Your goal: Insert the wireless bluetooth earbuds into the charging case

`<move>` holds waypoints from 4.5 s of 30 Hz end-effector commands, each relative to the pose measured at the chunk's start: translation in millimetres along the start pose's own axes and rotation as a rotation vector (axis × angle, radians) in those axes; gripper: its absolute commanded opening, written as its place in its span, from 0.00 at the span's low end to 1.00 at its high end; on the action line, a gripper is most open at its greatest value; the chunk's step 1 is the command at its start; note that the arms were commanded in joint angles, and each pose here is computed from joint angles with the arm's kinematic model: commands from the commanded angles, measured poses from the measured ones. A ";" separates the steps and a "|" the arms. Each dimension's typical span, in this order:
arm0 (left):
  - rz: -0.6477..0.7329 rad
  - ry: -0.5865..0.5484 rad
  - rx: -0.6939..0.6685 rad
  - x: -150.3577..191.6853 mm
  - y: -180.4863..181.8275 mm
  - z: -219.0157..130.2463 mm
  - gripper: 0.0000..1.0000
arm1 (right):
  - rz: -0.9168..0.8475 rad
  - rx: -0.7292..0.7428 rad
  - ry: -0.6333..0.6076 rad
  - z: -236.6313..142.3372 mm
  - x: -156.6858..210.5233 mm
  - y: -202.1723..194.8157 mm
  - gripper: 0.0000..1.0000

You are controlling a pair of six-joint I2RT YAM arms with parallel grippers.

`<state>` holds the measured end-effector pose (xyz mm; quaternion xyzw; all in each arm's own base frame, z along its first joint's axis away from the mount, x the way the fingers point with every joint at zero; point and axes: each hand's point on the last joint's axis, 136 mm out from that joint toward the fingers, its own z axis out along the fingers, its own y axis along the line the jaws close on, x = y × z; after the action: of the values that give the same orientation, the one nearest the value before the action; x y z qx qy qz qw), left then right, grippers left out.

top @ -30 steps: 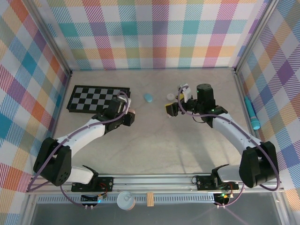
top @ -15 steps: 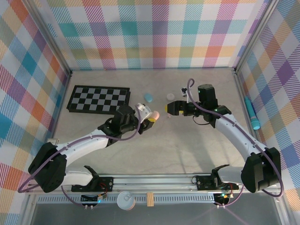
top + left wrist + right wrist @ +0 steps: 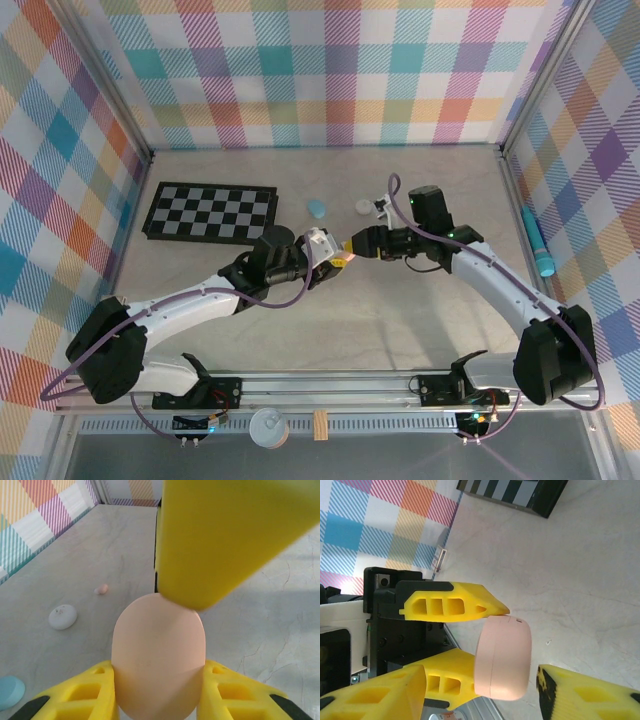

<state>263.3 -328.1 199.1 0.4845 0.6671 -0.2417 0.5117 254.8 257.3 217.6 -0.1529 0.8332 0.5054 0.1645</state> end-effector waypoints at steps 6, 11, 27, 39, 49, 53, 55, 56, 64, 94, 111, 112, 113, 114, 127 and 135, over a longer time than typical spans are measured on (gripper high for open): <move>0.061 -0.092 0.010 -29.8 -5.1 -6.3 0.28 | 0.041 0.007 0.049 8.0 11.5 -6.1 0.40; 0.066 -0.090 0.004 -27.1 -5.2 -6.6 0.29 | 0.059 0.015 0.045 5.7 11.5 -4.7 0.27; -0.031 -0.567 -0.241 -52.3 25.2 -48.8 1.00 | 0.160 -0.228 -0.037 -21.9 -6.5 34.8 0.20; 0.024 -0.662 -0.054 -73.5 -1.6 -40.8 1.00 | 0.265 -0.395 -0.091 -38.9 -16.9 50.4 0.11; -0.018 -0.710 0.007 -95.5 3.6 -36.7 0.95 | 0.274 -0.500 -0.136 -46.9 -22.6 60.5 0.07; -0.024 -0.718 0.005 -99.2 12.0 -35.2 0.94 | 0.278 -0.525 -0.153 -49.8 -28.3 65.2 0.06; -0.025 -0.719 0.009 -100.1 15.0 -34.0 0.92 | 0.271 -0.541 -0.169 -52.7 -32.0 69.8 0.06; -0.023 -0.721 0.011 -101.1 16.3 -33.9 0.91 | 0.269 -0.547 -0.180 -54.6 -34.2 71.7 0.06; -0.024 -0.735 0.054 -108.2 17.2 -33.5 0.69 | 0.282 -0.559 -0.208 -57.4 -40.8 73.0 0.05; -0.039 -0.733 0.109 -110.8 13.7 -28.0 0.59 | 0.263 -0.555 -0.207 -57.5 -41.7 74.4 0.05; -0.030 -0.751 0.126 -117.0 9.8 -36.5 0.49 | 0.276 -0.536 -0.202 -54.1 -39.4 68.9 0.05; -0.031 -0.750 0.127 -116.6 9.7 -36.1 0.48 | 0.278 -0.534 -0.204 -53.9 -39.8 67.9 0.05; -0.030 -0.752 0.130 -117.6 9.4 -36.6 0.47 | 0.278 -0.533 -0.203 -53.7 -39.2 67.9 0.05; -0.030 -0.750 0.133 -117.3 9.0 -36.0 0.44 | 0.281 -0.532 -0.203 -53.4 -38.9 67.3 0.05; -0.033 -0.734 0.124 -110.9 9.8 -33.8 0.32 | 0.245 -0.457 -0.218 -54.5 -36.5 64.9 0.49; -0.055 -0.699 0.093 -92.4 15.1 -42.2 0.32 | -0.012 -0.150 -0.241 -78.5 -25.4 71.3 0.91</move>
<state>266.0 -336.6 285.6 0.3782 0.4773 -0.4411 0.6592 247.5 232.4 331.2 -0.0640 0.7233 0.6546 0.2106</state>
